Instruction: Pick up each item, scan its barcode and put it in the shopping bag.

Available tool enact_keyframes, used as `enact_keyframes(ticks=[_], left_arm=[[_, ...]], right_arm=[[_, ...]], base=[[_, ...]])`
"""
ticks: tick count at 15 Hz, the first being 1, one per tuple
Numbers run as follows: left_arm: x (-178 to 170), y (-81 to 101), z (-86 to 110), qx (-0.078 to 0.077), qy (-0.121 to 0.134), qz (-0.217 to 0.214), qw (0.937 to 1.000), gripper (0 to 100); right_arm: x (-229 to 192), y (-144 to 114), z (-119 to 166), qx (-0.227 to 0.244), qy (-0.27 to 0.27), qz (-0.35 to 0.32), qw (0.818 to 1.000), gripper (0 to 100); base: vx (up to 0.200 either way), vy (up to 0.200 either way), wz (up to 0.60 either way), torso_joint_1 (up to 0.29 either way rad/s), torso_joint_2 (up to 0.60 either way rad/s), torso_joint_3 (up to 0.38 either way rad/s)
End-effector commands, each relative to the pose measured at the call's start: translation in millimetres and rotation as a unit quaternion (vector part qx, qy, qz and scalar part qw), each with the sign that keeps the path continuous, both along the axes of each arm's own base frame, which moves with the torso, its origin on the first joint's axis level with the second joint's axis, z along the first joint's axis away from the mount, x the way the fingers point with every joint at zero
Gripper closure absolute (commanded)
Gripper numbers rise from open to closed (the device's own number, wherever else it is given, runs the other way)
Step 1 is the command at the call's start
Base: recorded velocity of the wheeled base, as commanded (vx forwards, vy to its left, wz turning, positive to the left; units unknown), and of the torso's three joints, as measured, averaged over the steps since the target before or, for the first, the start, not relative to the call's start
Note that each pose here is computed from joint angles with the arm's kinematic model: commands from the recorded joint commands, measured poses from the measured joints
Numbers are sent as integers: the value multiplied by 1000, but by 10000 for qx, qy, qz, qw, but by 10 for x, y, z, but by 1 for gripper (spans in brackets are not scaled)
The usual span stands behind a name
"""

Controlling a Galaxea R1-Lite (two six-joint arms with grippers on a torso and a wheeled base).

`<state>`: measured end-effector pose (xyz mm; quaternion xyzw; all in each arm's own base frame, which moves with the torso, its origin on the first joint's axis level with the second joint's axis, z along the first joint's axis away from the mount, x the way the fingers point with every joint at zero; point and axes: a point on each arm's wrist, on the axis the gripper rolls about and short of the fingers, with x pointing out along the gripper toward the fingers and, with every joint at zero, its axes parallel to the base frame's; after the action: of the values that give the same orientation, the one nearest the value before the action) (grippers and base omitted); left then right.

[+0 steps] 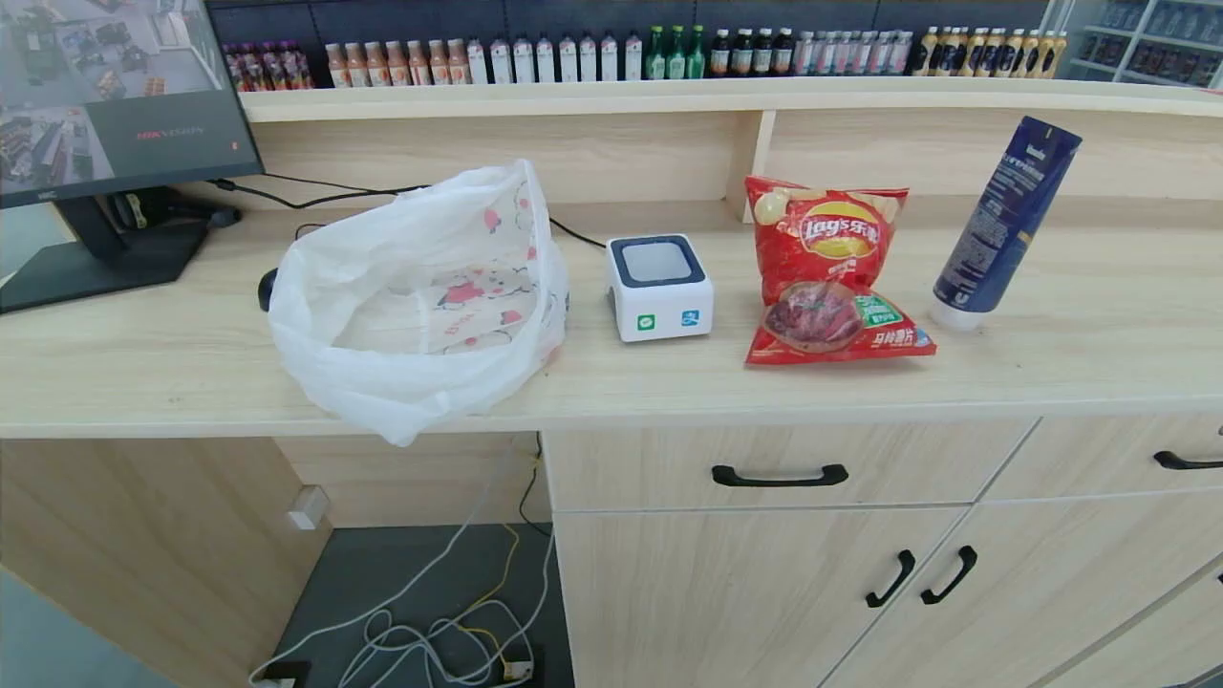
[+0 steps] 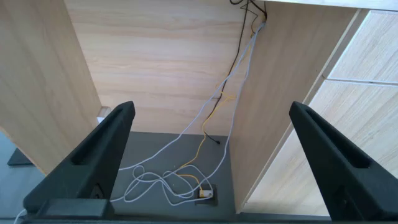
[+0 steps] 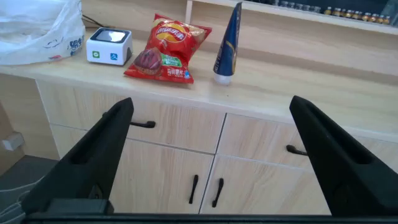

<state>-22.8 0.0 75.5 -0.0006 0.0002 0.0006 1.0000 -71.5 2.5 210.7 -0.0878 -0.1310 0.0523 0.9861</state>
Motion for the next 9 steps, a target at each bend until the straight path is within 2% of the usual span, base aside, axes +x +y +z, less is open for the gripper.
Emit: enact_keyframes(ticks=[1,4,9], left_arm=[[0,0,0,-1,-2,1,10000,0],[0,0,0,-1,-2,1,10000,0],[0,0,0,-1,-2,1,10000,0]], right_arm=[[156,-1,220,-6,264,34,9996,0],[360,13,297,-63,655,382,9971,0],[1008,56,692,-106,1349,1125,9844,0]], base=[[0,0,0,0,0,0],[0,0,0,0,0,0],[0,0,0,0,0,0]])
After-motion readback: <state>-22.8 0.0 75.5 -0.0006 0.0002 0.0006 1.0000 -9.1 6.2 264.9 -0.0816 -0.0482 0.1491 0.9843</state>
